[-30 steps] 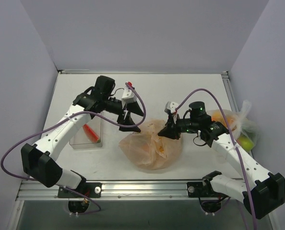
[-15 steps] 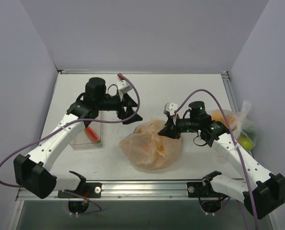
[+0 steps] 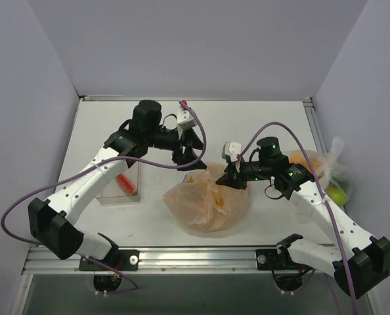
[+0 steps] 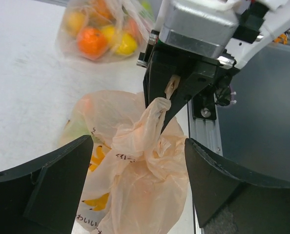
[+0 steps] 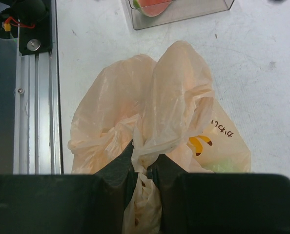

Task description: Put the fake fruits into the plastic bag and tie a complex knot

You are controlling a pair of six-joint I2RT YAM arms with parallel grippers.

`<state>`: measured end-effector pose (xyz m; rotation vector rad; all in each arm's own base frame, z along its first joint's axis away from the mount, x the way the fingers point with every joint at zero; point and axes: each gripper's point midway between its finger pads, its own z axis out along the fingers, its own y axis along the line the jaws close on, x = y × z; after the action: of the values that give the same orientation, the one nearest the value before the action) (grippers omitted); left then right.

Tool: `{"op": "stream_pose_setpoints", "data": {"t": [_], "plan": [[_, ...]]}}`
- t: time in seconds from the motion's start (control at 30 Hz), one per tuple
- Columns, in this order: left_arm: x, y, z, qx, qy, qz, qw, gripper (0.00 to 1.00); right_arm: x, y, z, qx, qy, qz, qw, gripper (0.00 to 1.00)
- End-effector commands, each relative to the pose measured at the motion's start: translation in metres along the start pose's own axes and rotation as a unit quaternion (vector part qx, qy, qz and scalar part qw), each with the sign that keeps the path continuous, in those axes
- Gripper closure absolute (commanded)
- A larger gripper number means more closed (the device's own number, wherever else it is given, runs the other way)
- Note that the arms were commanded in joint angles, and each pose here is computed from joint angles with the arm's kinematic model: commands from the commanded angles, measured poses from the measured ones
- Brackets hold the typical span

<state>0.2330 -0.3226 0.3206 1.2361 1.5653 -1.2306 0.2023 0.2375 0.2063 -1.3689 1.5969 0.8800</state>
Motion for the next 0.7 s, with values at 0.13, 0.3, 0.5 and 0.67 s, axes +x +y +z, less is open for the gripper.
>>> {"op": "stream_pose_setpoints", "data": {"t": [0.13,0.3,0.5,0.67], "plan": [[0.014,-0.011,0.036,0.058,0.025,-0.003,0.998,0.25,-0.017,0.0,0.0,-0.007,-0.01,-0.035,0.999,1.0],[0.021,-0.007,0.043,0.058,0.029,-0.004,0.998,0.48,-0.012,0.002,-0.002,-0.004,-0.005,-0.038,0.999,1.0],[0.015,-0.001,0.025,0.056,0.006,-0.003,0.998,1.0,0.008,-0.002,0.0,0.007,0.015,-0.026,1.0,0.92],[0.017,0.002,0.009,0.042,0.0,-0.002,0.999,1.0,0.021,-0.008,0.002,0.014,0.023,-0.008,1.0,0.75]]}}
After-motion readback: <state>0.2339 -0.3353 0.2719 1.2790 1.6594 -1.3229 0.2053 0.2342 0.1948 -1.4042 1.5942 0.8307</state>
